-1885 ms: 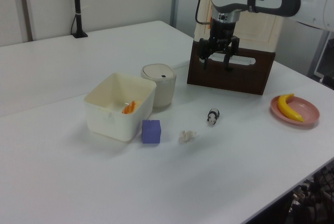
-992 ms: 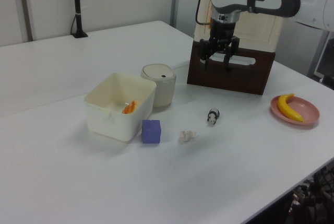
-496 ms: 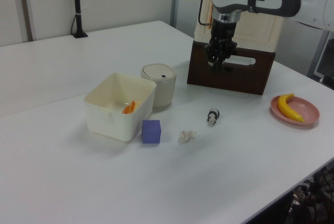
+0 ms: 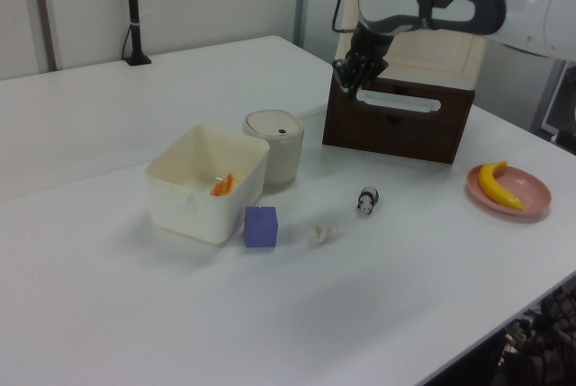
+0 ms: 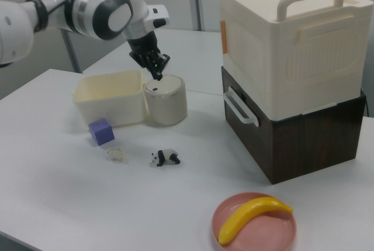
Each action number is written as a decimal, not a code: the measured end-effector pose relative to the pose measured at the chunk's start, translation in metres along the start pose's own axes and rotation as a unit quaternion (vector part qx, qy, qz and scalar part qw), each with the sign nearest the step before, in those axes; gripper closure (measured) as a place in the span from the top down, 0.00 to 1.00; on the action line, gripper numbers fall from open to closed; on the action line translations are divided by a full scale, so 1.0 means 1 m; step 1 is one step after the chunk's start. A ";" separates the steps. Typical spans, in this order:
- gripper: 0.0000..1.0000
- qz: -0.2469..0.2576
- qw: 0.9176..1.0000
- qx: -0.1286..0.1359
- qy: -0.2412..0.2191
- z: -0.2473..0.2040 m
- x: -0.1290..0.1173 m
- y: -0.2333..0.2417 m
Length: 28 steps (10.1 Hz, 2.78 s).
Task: Open the trash can
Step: 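Move the gripper over the small cream trash can's lid, then lower the gripper and pinch the lid's tab, then lift the gripper upward to swing the lid open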
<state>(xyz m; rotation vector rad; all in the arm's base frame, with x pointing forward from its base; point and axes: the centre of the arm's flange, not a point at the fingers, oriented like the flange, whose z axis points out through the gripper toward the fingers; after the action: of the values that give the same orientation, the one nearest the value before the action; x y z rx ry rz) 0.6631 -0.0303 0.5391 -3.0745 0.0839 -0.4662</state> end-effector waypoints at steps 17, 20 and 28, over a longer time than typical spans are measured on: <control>0.14 0.078 0.995 0.009 0.066 0.116 0.029 -0.070; 0.16 0.098 0.992 0.014 0.075 0.108 0.035 -0.074; 0.19 0.105 0.991 0.016 0.082 0.108 0.038 -0.087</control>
<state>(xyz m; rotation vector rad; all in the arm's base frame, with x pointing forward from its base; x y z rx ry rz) 0.7355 0.0566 0.4503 -2.9448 0.3936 -0.6973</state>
